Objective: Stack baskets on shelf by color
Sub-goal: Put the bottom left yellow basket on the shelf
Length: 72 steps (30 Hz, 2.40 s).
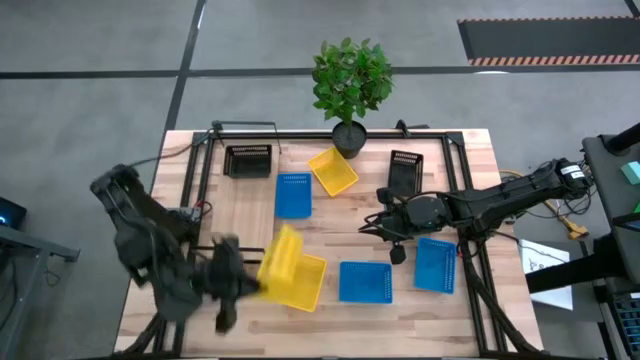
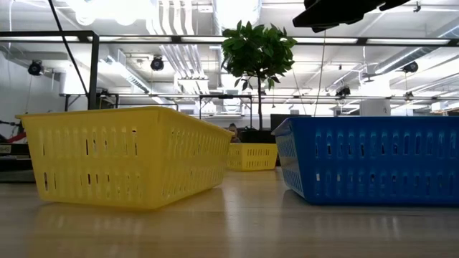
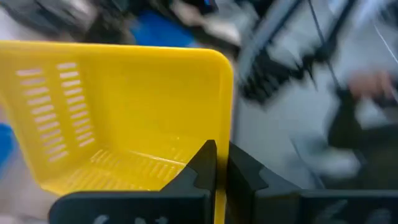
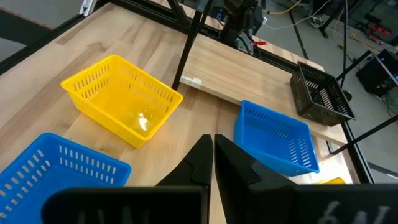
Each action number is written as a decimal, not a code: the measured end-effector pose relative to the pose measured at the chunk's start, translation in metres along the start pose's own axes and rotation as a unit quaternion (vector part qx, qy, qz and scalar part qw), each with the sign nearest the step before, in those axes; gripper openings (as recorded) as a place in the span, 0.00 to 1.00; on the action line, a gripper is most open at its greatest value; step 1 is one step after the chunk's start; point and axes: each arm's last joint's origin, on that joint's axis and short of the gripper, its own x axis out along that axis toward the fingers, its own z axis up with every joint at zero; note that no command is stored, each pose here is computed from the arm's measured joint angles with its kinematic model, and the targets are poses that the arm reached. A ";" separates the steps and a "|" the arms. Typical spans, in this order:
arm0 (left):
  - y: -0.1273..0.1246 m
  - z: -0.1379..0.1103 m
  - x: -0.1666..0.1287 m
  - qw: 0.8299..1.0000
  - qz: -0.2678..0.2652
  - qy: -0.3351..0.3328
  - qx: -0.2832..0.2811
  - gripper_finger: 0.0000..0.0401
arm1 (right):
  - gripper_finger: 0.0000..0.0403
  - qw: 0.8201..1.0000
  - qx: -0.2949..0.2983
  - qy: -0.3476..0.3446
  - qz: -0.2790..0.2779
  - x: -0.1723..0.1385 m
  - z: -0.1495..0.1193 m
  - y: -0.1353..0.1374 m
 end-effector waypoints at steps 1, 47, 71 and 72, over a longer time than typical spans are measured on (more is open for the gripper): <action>0.007 0.009 -0.004 1.000 0.014 -0.024 -0.004 0.00 | 0.02 1.000 0.000 0.000 0.000 0.000 0.000 0.000; 0.242 0.020 0.120 0.811 0.401 0.320 -0.281 0.00 | 0.02 1.000 0.000 0.024 0.005 0.000 -0.005 0.001; 0.295 -0.004 0.134 0.770 0.418 0.289 -0.386 0.04 | 0.02 0.999 0.003 0.031 0.007 0.000 -0.006 0.002; 0.295 -0.004 0.134 0.772 0.416 0.289 -0.385 0.05 | 0.02 0.999 0.003 0.031 0.007 0.000 -0.006 0.002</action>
